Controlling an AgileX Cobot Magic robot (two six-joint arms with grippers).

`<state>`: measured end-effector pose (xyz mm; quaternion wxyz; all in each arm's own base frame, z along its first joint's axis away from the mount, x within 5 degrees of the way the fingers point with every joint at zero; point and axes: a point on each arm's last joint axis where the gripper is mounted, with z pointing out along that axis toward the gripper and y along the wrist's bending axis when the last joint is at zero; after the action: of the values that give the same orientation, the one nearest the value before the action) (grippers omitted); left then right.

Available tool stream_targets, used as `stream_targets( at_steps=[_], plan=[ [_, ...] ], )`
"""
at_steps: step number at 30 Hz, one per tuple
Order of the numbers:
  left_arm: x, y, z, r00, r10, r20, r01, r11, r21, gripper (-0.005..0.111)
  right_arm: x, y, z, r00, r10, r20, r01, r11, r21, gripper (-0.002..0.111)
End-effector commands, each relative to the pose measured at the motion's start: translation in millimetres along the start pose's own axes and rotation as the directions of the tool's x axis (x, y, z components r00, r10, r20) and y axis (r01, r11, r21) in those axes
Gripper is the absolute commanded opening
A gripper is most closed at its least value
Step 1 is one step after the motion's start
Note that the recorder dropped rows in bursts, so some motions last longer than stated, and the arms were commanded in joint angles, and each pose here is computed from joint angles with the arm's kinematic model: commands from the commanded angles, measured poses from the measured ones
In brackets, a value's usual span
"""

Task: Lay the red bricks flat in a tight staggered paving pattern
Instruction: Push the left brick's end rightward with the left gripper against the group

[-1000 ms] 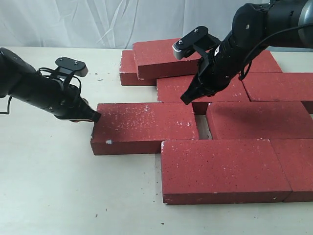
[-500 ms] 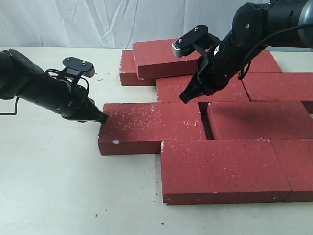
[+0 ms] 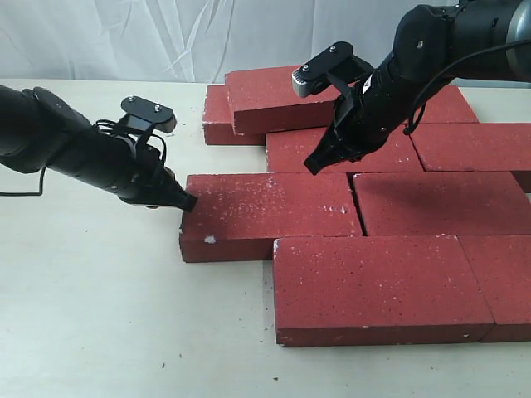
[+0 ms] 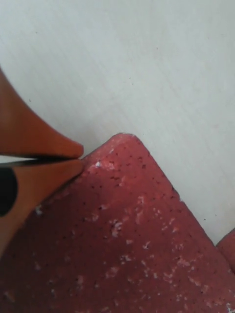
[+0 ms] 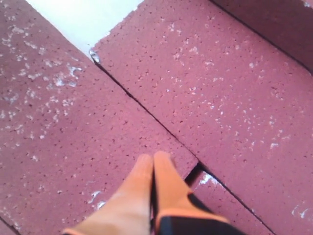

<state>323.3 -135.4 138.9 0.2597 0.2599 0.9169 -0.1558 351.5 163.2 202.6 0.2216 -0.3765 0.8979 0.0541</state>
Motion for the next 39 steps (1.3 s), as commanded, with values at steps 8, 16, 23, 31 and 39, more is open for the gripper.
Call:
stream_targets(
  at_steps=[8, 16, 23, 31, 39],
  plan=[
    [-6, -1.9, 21, 0.999, 0.0, -0.041, 0.003, 0.997, 0.078, 0.0, -3, -1, -3, 1.0, 0.006, 0.025, -0.006, 1.0, 0.004, -0.001],
    [-4, -8.5, 19, 0.997, 0.016, -0.075, -0.004, 0.988, 0.151, 0.0, -3, -1, -3, 1.0, 0.006, 0.027, -0.006, 1.0, 0.005, -0.001],
    [-5, -6.8, 19, 0.998, 0.021, -0.065, -0.012, 0.991, 0.133, 0.0, -3, -1, -3, 1.0, 0.009, 0.029, -0.009, 1.0, 0.004, -0.001],
    [-9, 1.3, 17, 0.997, 0.066, -0.034, -0.065, 0.997, 0.046, 0.0, -2, -1, 1, 1.0, 0.01, 0.023, -0.01, 1.0, 0.002, -0.001],
    [-7, -1.7, 13, 0.992, 0.107, -0.062, -0.102, 0.992, 0.073, 0.0, -2, -1, 1, 1.0, 0.01, 0.023, -0.01, 1.0, 0.002, -0.001]
  ],
)
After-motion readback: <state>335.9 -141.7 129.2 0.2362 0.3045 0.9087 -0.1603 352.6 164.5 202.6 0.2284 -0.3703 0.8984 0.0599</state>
